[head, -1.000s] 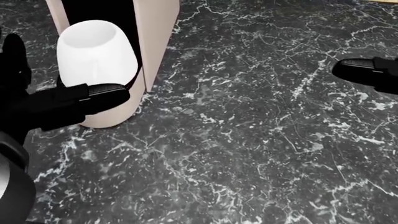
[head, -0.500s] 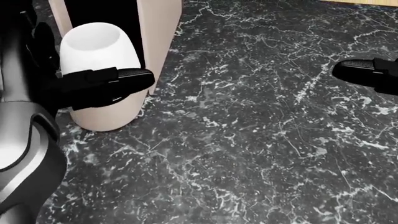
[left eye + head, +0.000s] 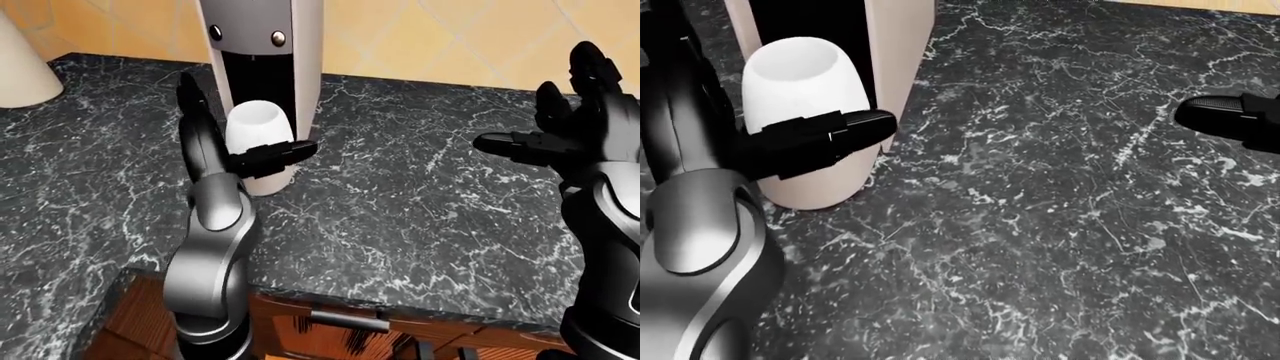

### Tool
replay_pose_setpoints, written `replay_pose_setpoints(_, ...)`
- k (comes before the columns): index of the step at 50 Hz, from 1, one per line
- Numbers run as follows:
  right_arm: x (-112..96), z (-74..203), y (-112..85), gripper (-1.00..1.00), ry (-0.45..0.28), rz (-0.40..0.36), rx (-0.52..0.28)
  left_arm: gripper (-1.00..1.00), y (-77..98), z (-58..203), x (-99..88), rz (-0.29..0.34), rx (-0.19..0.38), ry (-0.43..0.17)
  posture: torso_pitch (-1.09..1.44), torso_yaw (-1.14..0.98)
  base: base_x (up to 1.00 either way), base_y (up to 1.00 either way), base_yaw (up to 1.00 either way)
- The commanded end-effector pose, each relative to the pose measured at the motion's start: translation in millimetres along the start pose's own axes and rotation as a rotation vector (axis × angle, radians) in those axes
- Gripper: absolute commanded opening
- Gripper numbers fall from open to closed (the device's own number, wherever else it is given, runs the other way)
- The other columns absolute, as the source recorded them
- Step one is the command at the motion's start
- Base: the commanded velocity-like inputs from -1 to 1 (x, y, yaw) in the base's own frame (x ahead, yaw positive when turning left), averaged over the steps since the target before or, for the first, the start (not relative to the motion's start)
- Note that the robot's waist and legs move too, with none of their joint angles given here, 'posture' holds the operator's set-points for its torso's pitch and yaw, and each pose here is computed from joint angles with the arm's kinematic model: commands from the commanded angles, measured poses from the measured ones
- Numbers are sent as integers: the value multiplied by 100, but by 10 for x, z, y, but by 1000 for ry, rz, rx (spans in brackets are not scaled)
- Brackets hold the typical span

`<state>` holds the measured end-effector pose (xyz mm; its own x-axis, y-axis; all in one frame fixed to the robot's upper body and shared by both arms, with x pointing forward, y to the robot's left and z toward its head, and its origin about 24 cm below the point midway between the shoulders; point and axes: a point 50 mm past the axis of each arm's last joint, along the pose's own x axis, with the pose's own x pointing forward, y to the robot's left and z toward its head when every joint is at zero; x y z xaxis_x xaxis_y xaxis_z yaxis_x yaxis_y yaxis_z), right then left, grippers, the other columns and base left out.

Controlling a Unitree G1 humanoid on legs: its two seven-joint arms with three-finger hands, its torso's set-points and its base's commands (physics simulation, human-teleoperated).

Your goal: Pick the mug from under the coffee machine dispenser and place it on the counter.

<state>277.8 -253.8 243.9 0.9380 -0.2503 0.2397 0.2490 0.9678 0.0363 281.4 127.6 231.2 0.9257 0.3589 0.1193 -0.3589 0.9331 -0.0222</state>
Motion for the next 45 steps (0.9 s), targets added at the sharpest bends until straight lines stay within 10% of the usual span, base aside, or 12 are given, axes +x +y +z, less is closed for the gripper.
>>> replay_pose_setpoints(1, -11, 173, -5, 100, -88, -2, -2, 100, -9, 109, -4, 8, -31, -68, 0, 0, 0, 0, 0)
replay_pose_setpoints(6, -11, 172, -4, 100, -88, -1, -2, 100, -16, 66, 11, 21, -34, -58, 0, 0, 0, 0, 0)
replay_pose_setpoints(10, -10, 169, -6, 100, -88, -1, -1, 13, -24, 40, 7, 26, -36, -49, 0, 0, 0, 0, 0)
replay_pose_setpoints(15, -9, 169, -6, 100, -87, -2, -1, -36, -30, 34, -3, 29, -36, -49, 0, 0, 0, 0, 0)
replay_pose_setpoints(27, -10, 174, -11, 100, -88, -3, 0, -97, -26, 36, -13, 32, -33, -49, 0, 0, 0, 0, 0)
replay_pose_setpoints(45, -15, 188, -9, 100, -89, -3, 0, -100, -19, 254, -118, -1, -44, -90, 0, 0, 0, 0, 0)
